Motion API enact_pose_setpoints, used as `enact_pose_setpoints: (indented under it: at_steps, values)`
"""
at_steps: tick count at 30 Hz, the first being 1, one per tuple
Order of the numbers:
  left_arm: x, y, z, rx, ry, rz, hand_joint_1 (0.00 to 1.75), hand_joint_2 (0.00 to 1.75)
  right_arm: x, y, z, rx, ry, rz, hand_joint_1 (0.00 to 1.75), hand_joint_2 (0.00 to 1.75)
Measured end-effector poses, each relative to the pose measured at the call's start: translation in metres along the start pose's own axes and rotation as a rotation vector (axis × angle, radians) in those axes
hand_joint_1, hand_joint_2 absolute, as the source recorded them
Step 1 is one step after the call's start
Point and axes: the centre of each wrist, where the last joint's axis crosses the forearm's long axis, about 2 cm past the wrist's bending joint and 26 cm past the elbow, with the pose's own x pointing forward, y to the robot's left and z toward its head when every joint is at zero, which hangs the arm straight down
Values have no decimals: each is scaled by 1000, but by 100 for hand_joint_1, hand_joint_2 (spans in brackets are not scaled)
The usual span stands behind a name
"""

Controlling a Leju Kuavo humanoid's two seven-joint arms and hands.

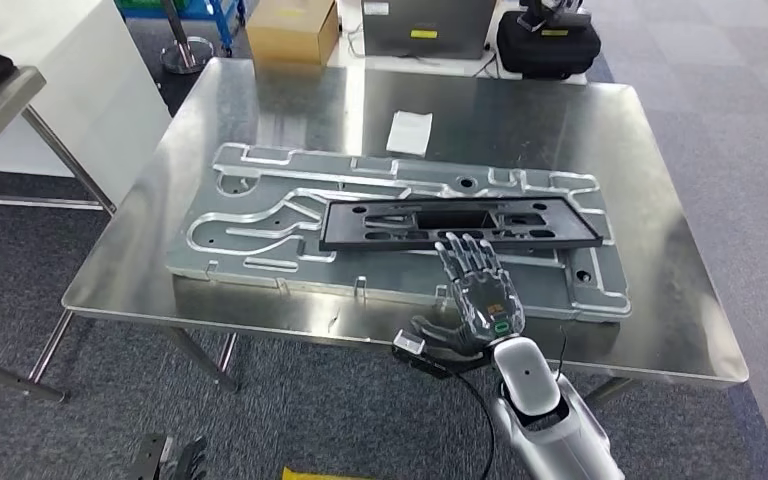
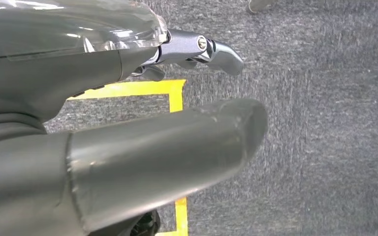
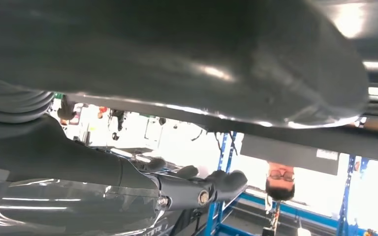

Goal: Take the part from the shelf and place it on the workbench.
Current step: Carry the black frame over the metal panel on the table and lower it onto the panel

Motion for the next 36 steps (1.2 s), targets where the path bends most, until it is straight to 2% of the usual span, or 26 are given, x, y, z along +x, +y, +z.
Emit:
enact_pose_setpoints:
  at_steps: [18,20,23,25,30,36]
  values:
    - [1,2,0,7,-2,-4,0,0,1,2,1,5,1,-4,0,0]
    - [0,4,1,31,22,-4,0,0,1,0,2,-44,-22,-9,0,0]
    - [-14,17,14,91,86,-6,0,0,8,-15,5,-253,-79,-29,0,0]
    - [-24,28,25,108,108,-11,0,0,15,-26,6,-330,-94,-41,0,0]
    - [-33,42,36,118,133,-27,0,0,19,-50,11,-416,-92,-48,0,0]
    - [-41,42,43,106,162,-25,0,0,13,-68,34,-466,-164,-35,0,0]
